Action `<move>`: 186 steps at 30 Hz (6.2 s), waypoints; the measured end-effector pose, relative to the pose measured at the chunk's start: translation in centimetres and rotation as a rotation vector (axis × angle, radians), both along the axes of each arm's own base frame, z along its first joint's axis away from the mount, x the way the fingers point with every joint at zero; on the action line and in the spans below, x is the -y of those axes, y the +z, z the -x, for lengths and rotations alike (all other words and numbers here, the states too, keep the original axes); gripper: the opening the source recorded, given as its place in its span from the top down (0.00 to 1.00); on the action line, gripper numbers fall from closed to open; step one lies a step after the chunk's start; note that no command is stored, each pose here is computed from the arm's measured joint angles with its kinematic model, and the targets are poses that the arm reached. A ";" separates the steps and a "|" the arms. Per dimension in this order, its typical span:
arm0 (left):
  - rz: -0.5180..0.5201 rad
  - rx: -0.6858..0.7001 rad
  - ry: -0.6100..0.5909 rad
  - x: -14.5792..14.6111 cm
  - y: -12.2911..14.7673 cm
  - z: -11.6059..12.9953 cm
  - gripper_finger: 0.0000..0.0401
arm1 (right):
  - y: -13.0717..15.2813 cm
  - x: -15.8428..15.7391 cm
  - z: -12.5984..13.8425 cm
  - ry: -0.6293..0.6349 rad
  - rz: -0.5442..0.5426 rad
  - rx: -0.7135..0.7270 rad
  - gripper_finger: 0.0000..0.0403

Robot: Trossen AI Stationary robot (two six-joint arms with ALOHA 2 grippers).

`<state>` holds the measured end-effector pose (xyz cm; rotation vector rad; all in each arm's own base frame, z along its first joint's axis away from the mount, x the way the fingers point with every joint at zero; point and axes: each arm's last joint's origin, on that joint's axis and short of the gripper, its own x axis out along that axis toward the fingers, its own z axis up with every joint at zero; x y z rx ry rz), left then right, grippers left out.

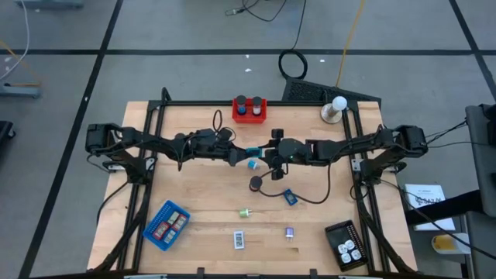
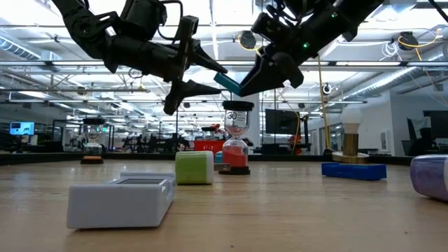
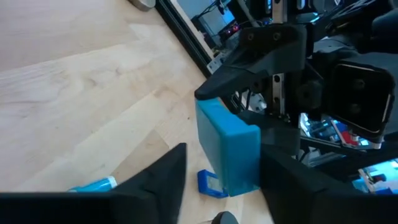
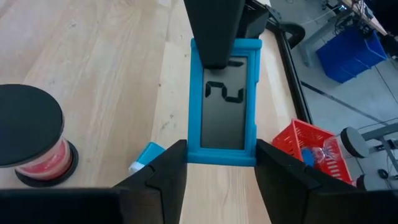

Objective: Pick & Place Office items
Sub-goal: Put the light blue digital timer into the blue bin

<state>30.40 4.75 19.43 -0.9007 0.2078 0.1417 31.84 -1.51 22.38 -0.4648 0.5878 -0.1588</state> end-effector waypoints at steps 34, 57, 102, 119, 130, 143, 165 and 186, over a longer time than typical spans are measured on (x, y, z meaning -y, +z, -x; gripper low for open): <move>0.063 -0.665 -0.471 0.0 -1.0 8.9 0.83 | 1.6 0.6 0.8 -0.128 0.029 0.062 0.50; -0.140 -0.983 -0.699 0.3 -4.4 9.4 0.64 | 1.1 0.9 0.9 -0.046 -0.027 0.083 0.81; -0.329 -1.098 -0.384 2.5 -6.1 7.1 0.52 | -0.4 2.2 1.6 -0.088 -0.021 0.038 0.81; -0.190 -1.026 -0.343 4.1 -0.4 7.5 0.64 | -0.4 2.2 1.6 -0.089 -0.025 0.040 0.81; -0.100 -1.015 -0.341 9.3 4.4 9.5 0.64 | -1.6 2.2 2.2 -0.087 -0.017 0.071 0.81; 0.081 -1.084 -0.321 18.4 5.4 14.0 0.64 | -1.7 2.3 2.3 -0.094 -0.025 0.074 0.81; 0.164 -1.148 -0.041 25.6 1.5 18.0 0.63 | -1.6 2.3 2.2 -0.094 -0.026 0.082 0.81; 0.101 -1.167 0.046 27.6 -1.8 18.0 0.63 | -1.6 2.1 2.1 -0.033 -0.068 0.093 0.81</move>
